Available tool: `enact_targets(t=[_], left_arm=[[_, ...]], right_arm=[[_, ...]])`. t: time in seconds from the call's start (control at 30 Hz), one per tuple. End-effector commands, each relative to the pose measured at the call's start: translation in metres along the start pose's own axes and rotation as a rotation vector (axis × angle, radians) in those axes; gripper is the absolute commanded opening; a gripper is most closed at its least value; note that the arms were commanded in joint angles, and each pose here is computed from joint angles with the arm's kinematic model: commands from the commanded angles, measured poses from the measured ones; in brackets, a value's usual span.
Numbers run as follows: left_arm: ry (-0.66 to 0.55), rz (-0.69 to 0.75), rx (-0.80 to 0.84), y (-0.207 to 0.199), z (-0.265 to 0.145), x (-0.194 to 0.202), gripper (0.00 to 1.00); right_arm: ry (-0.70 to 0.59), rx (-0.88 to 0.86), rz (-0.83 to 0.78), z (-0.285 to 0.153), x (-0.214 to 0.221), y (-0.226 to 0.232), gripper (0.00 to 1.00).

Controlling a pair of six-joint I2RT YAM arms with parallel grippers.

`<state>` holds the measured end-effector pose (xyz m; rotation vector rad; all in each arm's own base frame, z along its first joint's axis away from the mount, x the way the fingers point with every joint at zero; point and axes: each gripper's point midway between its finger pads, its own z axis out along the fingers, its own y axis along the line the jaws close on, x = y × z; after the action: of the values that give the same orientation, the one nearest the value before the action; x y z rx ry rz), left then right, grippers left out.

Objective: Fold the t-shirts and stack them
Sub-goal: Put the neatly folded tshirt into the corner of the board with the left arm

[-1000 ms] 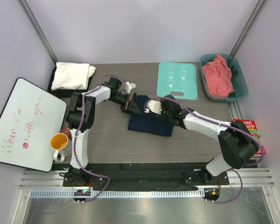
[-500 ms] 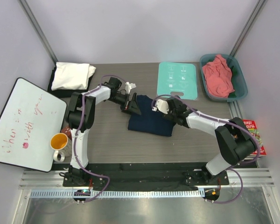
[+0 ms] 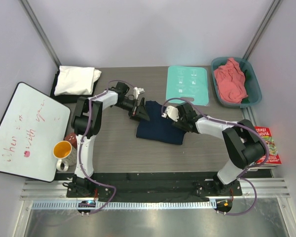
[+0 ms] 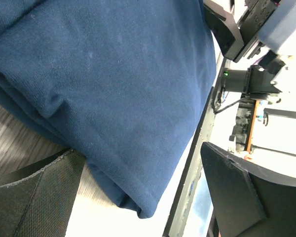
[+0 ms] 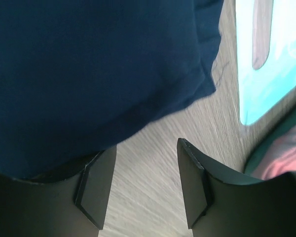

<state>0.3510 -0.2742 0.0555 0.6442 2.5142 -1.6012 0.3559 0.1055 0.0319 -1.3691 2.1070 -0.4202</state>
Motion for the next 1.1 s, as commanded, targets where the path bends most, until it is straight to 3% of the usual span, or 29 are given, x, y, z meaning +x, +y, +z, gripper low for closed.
enact_targets(t=[0.0, 0.6, 0.67, 0.7, 0.77, 0.8, 0.83, 1.0, 1.07], left_arm=[[0.036, -0.043, -0.029, 0.023, 0.015, 0.018, 1.00], [0.024, -0.011, -0.006, 0.002, 0.040, 0.009, 1.00], [0.017, -0.007, -0.009, -0.003, 0.038, 0.007, 0.95], [0.017, -0.008, -0.012, -0.003, 0.037, 0.007, 0.78], [0.013, -0.007, -0.019, -0.009, 0.034, 0.006, 0.52], [0.013, -0.010, -0.028, -0.009, 0.032, 0.006, 0.16], [0.007, -0.011, -0.070, -0.005, 0.031, 0.005, 0.00], [0.006, 0.024, -0.199, -0.005, 0.014, -0.003, 0.00], [0.041, 0.003, -0.333, 0.008, 0.000, -0.001, 0.00]], right_arm=[[-0.059, -0.047, 0.054, 0.009, -0.020, 0.006, 0.58], [-0.128, -0.042, 0.023, 0.014, -0.056, -0.004, 0.56], [-0.131, -0.032, 0.016, 0.012, -0.056, -0.006, 0.56], [-0.133, -0.031, 0.013, 0.011, -0.056, -0.007, 0.56], [-0.132, -0.023, 0.013, 0.009, -0.055, -0.008, 0.56], [-0.129, -0.024, 0.006, 0.008, -0.053, -0.007, 0.56], [-0.127, -0.017, 0.005, 0.007, -0.052, -0.008, 0.56], [-0.112, -0.009, -0.003, 0.002, -0.044, -0.007, 0.56], [-0.108, -0.008, -0.014, 0.000, -0.043, -0.008, 0.57]])
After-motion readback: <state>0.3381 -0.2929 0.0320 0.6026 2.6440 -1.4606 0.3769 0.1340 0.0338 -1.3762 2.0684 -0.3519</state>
